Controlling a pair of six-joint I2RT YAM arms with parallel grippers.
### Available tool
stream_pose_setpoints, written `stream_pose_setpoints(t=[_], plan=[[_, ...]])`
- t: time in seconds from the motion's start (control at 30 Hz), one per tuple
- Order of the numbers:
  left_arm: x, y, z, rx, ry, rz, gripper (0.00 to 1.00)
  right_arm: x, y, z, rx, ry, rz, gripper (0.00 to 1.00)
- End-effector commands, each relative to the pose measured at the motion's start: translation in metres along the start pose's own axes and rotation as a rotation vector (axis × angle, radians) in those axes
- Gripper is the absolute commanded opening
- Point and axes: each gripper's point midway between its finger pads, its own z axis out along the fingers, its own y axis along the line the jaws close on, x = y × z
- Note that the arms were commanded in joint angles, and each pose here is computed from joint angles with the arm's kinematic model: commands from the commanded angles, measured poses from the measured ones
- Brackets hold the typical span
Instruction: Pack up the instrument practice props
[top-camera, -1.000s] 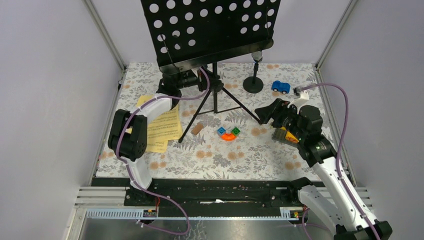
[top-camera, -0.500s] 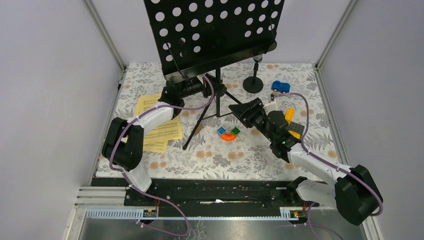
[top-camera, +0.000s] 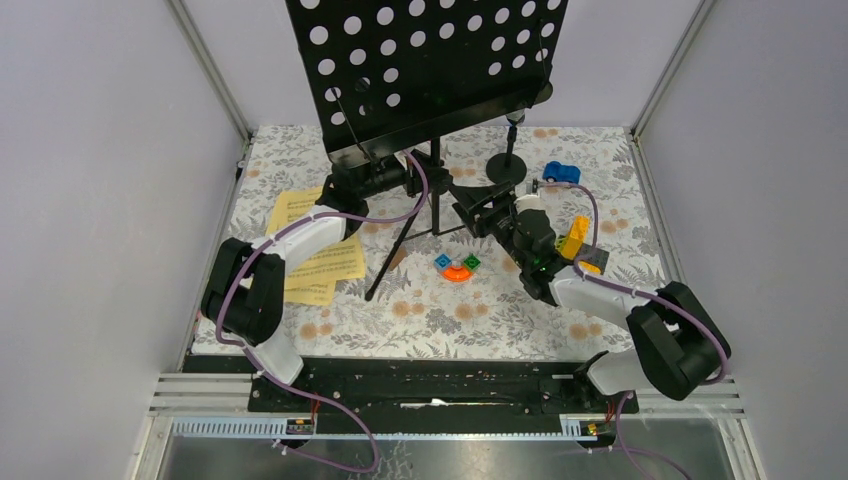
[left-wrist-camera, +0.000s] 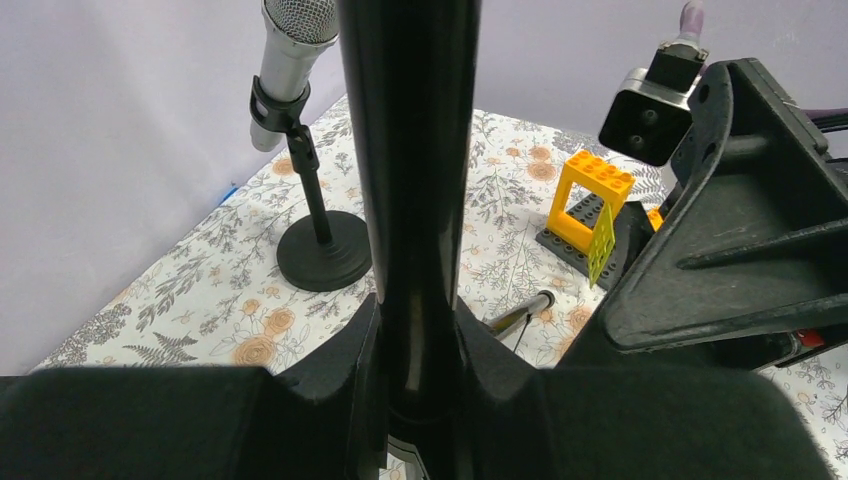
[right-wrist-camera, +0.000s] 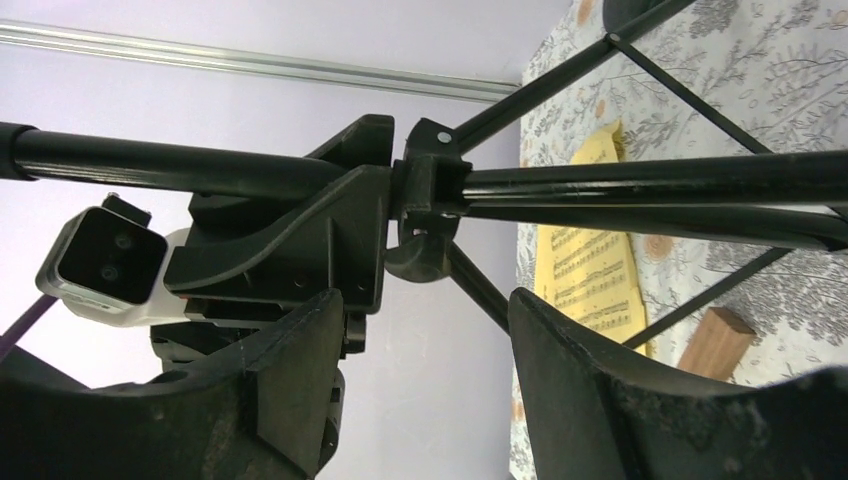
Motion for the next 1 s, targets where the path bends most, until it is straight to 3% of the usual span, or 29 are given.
stream_pose_setpoints(t=[0.0,0.23,0.37,0.67,0.97], plan=[[0.048,-0.016,-0.007,0.021,0.145,-0.081,0.00,-0.006,0.041,0.012,-0.134,-0.028,0.059,0.68],[0.042,-0.016,-0.008,0.023,0.145,-0.060,0.00,-0.002,0.031,0.030,-0.106,-0.018,0.084,0.67],[0.044,-0.016,-0.007,0.026,0.152,-0.065,0.00,0.003,0.031,0.042,-0.120,0.003,0.111,0.55],[0.043,-0.011,-0.008,0.010,0.156,-0.067,0.00,0.020,0.032,0.049,-0.150,0.099,0.151,0.43],[0.040,-0.005,-0.010,-0.010,0.149,-0.077,0.00,0.019,0.027,0.042,-0.129,0.087,0.016,0.28]])
